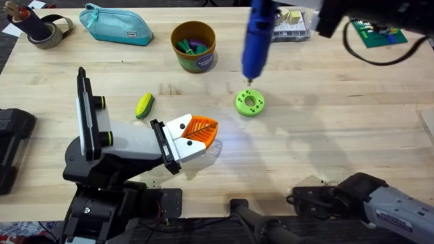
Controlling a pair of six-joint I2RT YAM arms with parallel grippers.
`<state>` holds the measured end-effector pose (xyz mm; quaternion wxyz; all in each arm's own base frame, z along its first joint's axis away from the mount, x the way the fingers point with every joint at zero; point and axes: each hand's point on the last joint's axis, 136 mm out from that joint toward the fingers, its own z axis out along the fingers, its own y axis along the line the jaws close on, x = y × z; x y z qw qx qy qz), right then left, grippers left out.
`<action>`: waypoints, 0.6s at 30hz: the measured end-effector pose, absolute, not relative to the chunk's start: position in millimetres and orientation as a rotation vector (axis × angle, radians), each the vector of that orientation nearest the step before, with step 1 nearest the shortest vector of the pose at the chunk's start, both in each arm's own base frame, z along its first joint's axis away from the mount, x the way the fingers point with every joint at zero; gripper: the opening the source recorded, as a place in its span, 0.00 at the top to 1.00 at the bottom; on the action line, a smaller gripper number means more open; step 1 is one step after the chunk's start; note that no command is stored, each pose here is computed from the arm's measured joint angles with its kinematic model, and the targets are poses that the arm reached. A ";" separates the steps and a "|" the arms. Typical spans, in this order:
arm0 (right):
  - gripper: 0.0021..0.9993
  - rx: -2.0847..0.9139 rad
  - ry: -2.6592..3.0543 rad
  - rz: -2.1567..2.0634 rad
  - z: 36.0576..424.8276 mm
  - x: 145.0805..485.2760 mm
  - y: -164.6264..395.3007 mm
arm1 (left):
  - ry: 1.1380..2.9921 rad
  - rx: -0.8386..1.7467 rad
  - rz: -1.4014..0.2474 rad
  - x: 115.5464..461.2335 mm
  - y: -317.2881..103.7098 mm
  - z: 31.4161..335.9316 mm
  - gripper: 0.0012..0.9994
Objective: Pick up the gripper from the table and insert it into the empty holder that is missing its gripper. Then pick up a screw, insert it into the mounting hole, and use the screwdriver to tighten it. Finally, clean up the table by picking up the vegetable and placing it into the bucket.
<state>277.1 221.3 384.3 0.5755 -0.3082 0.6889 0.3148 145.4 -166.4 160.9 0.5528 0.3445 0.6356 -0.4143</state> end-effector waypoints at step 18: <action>0.96 -0.960 1.159 1.012 450.8 224.4 271.0 | 1.503 0.816 -0.983 144.9 -166.6 160.8 0.98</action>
